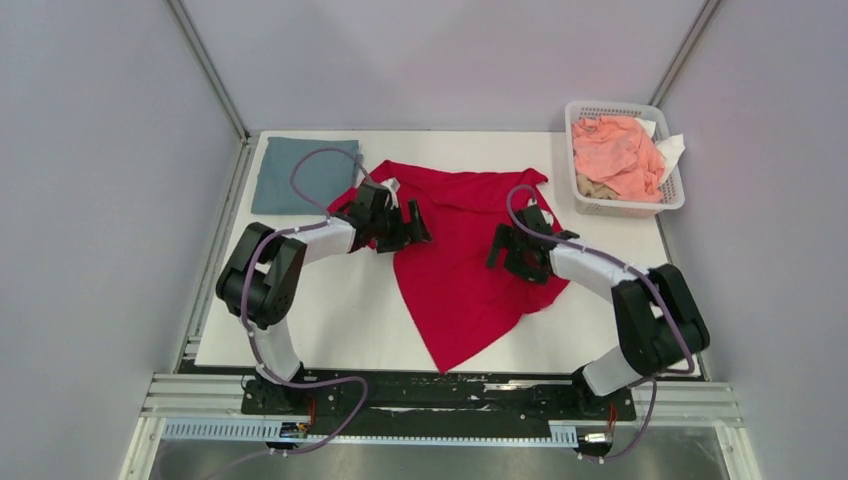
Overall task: Fold and stack the t-shirts
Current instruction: Flatten out the tshirt
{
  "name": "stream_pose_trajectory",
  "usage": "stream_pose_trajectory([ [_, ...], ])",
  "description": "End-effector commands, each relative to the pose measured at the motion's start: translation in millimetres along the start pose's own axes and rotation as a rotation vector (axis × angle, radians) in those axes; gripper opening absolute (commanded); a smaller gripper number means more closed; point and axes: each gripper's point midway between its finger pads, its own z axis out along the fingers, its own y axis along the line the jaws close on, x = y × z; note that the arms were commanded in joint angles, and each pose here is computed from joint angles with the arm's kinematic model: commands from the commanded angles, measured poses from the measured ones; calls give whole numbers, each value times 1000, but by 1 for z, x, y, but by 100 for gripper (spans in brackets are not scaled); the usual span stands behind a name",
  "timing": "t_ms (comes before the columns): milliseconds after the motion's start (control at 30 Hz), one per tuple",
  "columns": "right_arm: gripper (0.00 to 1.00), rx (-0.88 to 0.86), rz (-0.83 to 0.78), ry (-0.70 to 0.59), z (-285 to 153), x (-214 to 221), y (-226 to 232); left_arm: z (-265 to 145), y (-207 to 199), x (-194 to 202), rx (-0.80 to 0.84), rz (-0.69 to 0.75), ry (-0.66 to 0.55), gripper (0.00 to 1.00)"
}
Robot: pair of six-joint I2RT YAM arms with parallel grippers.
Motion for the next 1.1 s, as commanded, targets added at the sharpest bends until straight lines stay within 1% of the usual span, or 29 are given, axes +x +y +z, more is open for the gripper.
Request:
stream_pose_trajectory([
  [0, 100, 103, 3, -47, 36, -48, 0, -2, 1, 88, 28, -76, 171, 100],
  [33, 100, 109, 8, -67, 44, -65, 6, -4, -2, 108, 43, -62, 197, 100],
  [67, 100, 104, 6, -78, 52, -80, 13, -9, -12, 114, 71, -65, 205, 100],
  [100, 100, 85, -4, -103, 59, -101, 25, -12, -22, 133, 99, -54, 237, 100],
  [133, 100, 77, -9, -115, 69, -117, 32, -15, -36, 135, 142, -35, 225, 100],
  [167, 100, 28, -15, -145, 74, -144, 53, -18, -49, 151, 175, -8, 255, 100],
  [233, 100, -32, -46, -152, 95, -174, 76, -17, -77, 155, 227, 59, 241, 100],
  [300, 100, -99, -77, -177, 106, -202, 102, -13, -99, 151, 241, 123, 216, 100],
  [333, 100, -136, -95, -168, 109, -208, 114, -11, -110, 144, 247, 141, 207, 100],
  [400, 100, -149, -111, -169, 107, -221, 125, -11, -124, 136, 254, 173, 196, 100],
  [467, 100, -121, -118, -208, 94, -233, 123, -15, -129, 126, 236, 206, 174, 100],
  [533, 100, -84, -132, -257, 74, -241, 115, -24, -123, 116, 183, 239, 135, 100],
  [633, 100, -53, -149, -318, 36, -246, 106, -43, -103, 99, 75, 272, 32, 100],
  [667, 100, -40, -148, -341, 22, -248, 102, -57, -96, 98, 53, 273, 9, 100],
  [700, 100, -26, -142, -361, 10, -247, 96, -72, -92, 85, 23, 269, -64, 100],
  [733, 100, -12, -135, -384, -4, -246, 91, -77, -73, 92, -33, 256, -60, 100],
  [767, 100, 8, -124, -403, -16, -244, 83, -92, -67, 82, -68, 243, -128, 100],
  [800, 100, 24, -108, -423, -28, -241, 76, -96, -43, 92, -142, 210, -111, 100],
  [833, 100, 44, -84, -444, -39, -237, 66, -109, -26, 89, -208, 191, -139, 100],
  [867, 100, 70, -57, -439, -41, -223, 52, -114, -5, 91, -273, 146, -154, 100],
  [900, 100, 77, -38, -454, -50, -216, 44, -123, 6, 93, -305, 121, -156, 100],
  [933, 100, 79, -9, -463, -54, -209, 35, -125, 28, 97, -352, 67, -155, 100],
  [967, 100, 78, 17, -471, -60, -200, 27, -130, 35, 97, -354, 39, -164, 100],
  [1000, 100, 67, 43, -489, -70, -193, 21, -129, 52, 104, -369, -13, -139, 100],
  [1067, 100, 64, 78, -500, -77, -179, 8, -128, 67, 107, -354, -81, -133, 100],
])
